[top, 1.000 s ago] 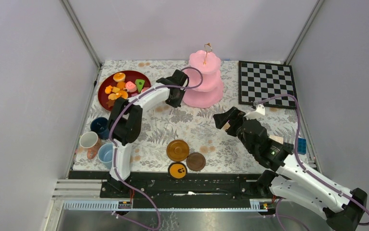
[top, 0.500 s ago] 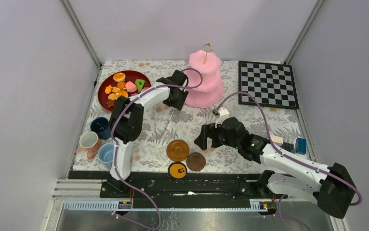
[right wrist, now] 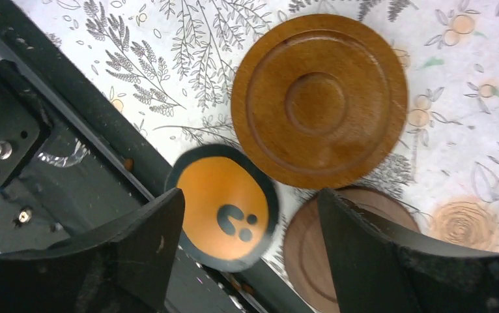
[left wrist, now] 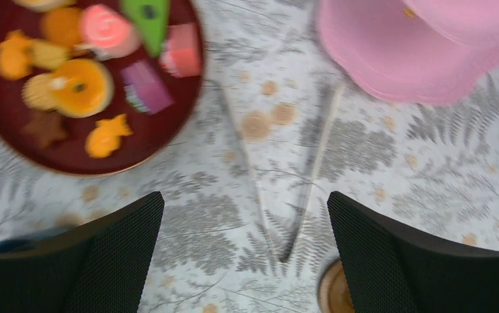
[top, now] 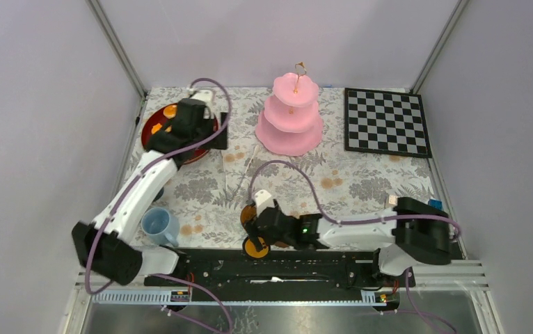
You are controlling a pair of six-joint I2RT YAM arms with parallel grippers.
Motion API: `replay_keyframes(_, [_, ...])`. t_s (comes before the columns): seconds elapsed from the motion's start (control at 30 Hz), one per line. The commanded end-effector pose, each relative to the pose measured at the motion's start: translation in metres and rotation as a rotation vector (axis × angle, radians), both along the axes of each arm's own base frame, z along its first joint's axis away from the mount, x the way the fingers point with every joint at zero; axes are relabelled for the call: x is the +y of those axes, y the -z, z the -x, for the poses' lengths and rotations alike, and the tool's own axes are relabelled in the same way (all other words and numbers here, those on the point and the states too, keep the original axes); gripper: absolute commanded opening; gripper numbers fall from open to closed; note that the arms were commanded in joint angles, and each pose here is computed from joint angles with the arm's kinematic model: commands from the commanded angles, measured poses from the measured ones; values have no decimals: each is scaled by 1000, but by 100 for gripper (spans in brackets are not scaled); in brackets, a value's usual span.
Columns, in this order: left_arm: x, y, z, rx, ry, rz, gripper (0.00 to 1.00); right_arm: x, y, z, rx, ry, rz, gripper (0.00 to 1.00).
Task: Serve the afternoon tea
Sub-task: Adjust the clamp at the center of the board, then adjust the coaster at the center of the board.
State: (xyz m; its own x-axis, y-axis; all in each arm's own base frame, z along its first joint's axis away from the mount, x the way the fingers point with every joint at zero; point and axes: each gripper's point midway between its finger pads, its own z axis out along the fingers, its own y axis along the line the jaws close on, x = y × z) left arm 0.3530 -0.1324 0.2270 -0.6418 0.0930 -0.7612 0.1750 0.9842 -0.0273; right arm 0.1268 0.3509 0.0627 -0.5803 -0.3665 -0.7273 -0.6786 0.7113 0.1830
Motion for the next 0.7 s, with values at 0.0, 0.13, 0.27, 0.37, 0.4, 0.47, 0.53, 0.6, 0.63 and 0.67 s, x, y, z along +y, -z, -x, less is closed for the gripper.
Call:
replay_keyframes(0.0, [53,-2,4,-82,-175,2,99,45,-6,2,-79,66,8,80])
replay_keyframes(0.13, [65,-8,7,-147,-219,28,99,67,4,29,-166,-38,120,84])
replay_keyframes(0.27, [66,4,6,-124,-227,25,99,66,18,36,-185,-56,212,83])
replay_keyframes(0.37, [64,17,7,-104,-222,28,99,63,22,40,-187,-66,230,78])
replay_keyframes(0.4, [64,19,7,-101,-221,27,99,61,24,41,-185,-67,240,76])
replay_keyframes(0.47, [66,24,8,-95,-223,21,99,57,29,43,-179,-66,257,74])
replay_keyframes(0.53, [66,25,8,-96,-224,20,99,54,33,45,-181,-65,276,73])
replay_keyframes(0.6, [66,25,8,-97,-221,24,99,52,35,44,-196,-61,301,73])
replay_keyframes(0.63, [65,26,8,-96,-218,25,99,51,36,44,-201,-62,314,72])
replay_keyframes(0.67, [65,26,8,-95,-216,26,99,51,37,44,-203,-59,322,72])
